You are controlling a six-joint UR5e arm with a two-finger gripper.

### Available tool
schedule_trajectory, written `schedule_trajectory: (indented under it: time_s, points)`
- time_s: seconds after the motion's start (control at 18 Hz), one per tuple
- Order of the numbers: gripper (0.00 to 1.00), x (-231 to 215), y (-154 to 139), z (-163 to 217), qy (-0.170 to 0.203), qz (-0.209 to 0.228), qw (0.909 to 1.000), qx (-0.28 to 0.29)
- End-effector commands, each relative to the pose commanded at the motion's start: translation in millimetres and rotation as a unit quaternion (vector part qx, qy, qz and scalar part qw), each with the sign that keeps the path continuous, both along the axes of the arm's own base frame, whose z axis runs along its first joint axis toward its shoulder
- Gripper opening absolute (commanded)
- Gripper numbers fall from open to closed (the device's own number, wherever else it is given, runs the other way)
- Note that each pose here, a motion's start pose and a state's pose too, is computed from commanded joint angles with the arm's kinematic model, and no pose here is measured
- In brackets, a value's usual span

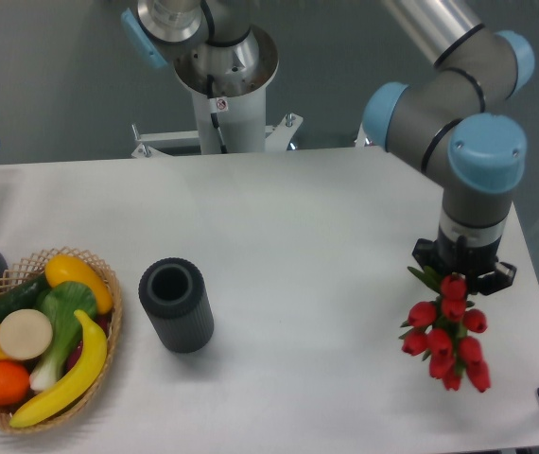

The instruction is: Place the flowers on the table

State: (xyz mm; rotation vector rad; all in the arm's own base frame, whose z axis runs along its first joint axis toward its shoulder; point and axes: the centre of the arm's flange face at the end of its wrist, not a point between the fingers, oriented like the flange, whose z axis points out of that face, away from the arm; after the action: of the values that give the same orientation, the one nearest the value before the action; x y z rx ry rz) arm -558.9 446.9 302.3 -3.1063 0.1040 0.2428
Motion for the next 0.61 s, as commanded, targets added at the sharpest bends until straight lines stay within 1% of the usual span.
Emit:
schedule_trajectory:
  time_s: [0.17, 0.28, 0.33, 0.39, 0.44, 0.5, 0.56, 0.61]
  points:
    - [0.33, 8.7, 14.1, -14.2, -0.005, -0.011, 0.9998, -0.013]
    - [0.43, 10.6, 15.9, -16.3, -0.008, -0.012, 0.9998, -0.013]
    - [0.5, 11.1, 16.1, -17.0, -0.01, -0.013, 0.9998, -0.011]
    - [0.6, 10.8, 15.5, -16.0, -0.01, -0.013, 0.9998, -0.01]
    - [0.73, 9.7, 13.7, -13.8, -0.009, -0.011, 0.9999, -0.008]
    - [0.9, 8.2, 12.1, -13.6, -0.008, -0.01, 0.9999, -0.008]
    - [1.0, 6.4, 9.8, -11.8, -0.004, -0.007, 1.0, -0.004]
    - [1.0, 3.2, 2.1, -11.5, -0.003, -0.001, 1.0, -0.001]
